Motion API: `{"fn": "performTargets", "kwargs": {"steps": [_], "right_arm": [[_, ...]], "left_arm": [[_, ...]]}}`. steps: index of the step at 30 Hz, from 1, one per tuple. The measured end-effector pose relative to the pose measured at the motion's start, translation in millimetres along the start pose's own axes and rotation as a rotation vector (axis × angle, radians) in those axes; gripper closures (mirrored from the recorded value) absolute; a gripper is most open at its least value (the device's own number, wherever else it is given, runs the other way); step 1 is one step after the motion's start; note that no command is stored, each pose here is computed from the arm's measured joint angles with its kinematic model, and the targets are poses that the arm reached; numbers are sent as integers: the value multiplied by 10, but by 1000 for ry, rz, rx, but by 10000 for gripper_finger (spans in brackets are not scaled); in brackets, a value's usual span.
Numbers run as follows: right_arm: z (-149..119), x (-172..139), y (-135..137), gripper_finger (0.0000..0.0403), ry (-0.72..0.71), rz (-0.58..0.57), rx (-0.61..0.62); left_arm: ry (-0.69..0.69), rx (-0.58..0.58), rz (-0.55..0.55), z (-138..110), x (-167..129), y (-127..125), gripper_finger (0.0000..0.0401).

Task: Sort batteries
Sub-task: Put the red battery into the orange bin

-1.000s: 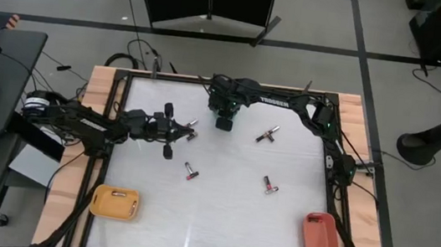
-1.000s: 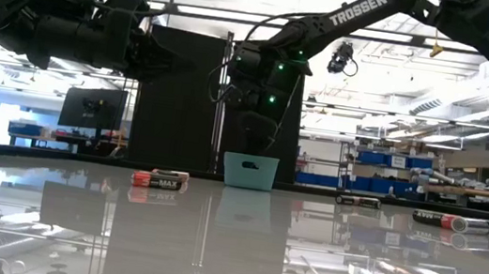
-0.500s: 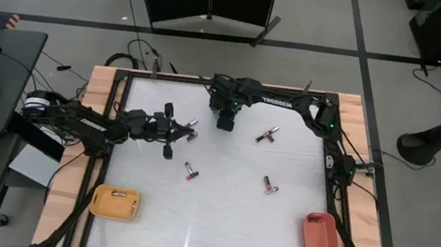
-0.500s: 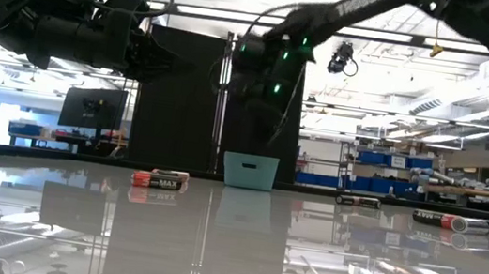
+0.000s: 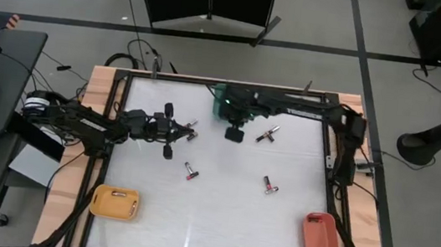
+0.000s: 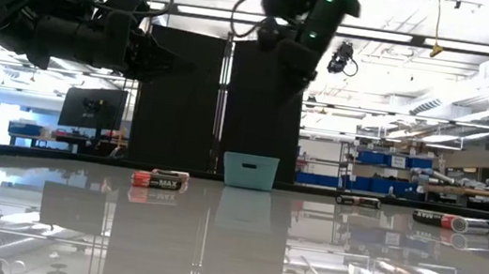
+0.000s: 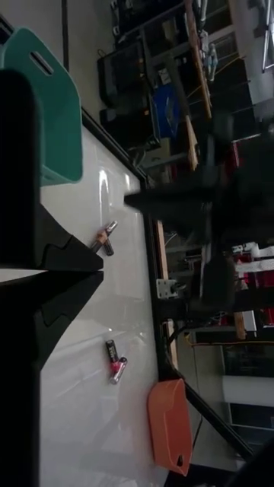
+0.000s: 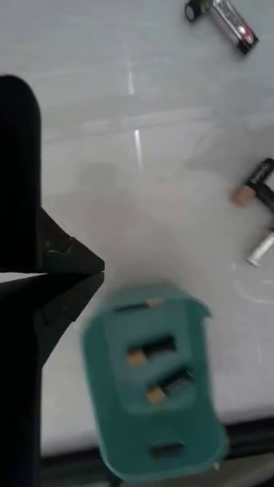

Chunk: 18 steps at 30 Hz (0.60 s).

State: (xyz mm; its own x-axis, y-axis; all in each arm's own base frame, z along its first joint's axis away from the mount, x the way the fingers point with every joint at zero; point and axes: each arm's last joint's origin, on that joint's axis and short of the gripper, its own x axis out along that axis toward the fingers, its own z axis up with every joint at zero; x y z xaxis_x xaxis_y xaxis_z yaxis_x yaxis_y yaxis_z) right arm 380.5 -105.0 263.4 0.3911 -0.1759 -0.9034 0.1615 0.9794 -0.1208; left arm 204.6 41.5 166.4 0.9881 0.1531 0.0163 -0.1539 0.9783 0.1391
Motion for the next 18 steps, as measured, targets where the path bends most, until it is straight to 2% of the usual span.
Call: {"fn": "performTargets", "kwargs": {"steps": [9, 18], "right_arm": [[-745, -119, 459, 396, -34, 7, 201], [-1211, -228, 850, 389, 28, 54, 568]], "left_arm": [[25, -16, -4, -41, -22, -7, 390], [25, -62, -5, -42, -23, -8, 390]]}}
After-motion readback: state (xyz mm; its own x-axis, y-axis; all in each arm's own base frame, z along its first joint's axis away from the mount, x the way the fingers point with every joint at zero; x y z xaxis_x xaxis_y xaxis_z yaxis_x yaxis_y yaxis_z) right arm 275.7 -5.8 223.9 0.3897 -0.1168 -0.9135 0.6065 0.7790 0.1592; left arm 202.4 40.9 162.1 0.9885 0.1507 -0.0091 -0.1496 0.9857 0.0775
